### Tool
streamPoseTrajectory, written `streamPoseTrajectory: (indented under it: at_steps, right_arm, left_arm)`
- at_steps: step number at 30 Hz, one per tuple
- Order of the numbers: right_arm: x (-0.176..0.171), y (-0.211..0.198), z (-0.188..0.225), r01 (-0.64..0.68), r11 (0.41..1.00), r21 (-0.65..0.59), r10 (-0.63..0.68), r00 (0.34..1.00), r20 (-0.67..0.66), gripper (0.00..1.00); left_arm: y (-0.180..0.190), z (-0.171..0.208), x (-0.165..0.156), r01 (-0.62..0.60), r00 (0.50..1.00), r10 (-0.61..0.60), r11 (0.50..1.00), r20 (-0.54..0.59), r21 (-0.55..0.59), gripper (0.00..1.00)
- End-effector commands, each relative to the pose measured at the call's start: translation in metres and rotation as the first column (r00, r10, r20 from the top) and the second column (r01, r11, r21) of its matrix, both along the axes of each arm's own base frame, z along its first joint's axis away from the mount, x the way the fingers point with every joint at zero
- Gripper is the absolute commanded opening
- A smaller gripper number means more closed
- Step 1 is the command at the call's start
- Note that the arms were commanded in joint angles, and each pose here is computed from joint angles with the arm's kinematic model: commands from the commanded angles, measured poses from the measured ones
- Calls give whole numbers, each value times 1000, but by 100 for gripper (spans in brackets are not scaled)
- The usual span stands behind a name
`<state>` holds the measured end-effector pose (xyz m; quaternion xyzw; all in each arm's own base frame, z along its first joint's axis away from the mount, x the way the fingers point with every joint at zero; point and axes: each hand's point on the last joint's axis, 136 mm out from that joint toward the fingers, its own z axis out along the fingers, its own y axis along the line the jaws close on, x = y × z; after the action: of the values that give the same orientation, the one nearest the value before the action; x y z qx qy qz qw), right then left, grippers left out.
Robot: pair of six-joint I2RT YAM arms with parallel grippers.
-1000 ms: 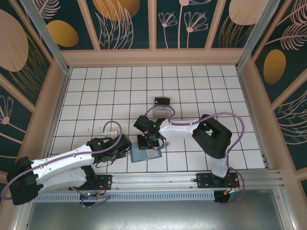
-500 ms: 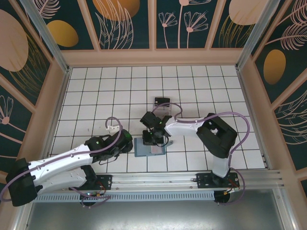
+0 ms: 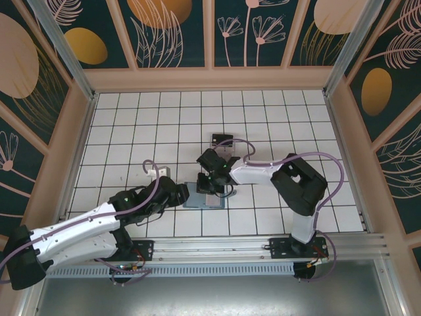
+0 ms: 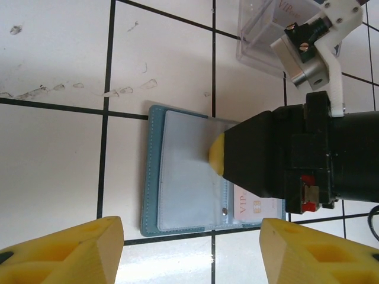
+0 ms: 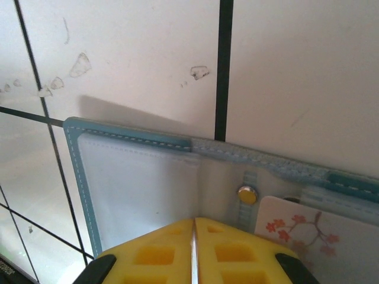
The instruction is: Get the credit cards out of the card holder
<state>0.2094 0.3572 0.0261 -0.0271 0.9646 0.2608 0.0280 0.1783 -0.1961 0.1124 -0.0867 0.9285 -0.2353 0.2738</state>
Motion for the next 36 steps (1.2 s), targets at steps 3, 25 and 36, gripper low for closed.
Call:
streamPoseTrajectory:
  at_steps: [3, 25, 36]
  right_arm:
    - [14, -20, 35, 62, 997, 46, -65, 996, 62, 15]
    - [-11, -101, 14, 162, 986, -39, -161, 987, 27, 20]
    - [-10, -93, 13, 149, 988, -29, -149, 989, 20, 22]
  left_arm:
    - [-19, 8, 10, 36, 999, -35, 999, 31, -32, 60]
    - [-119, -36, 32, 234, 957, -228, 972, -181, 14, 33]
    - [-114, -64, 43, 204, 942, -214, 977, -257, -68, 24]
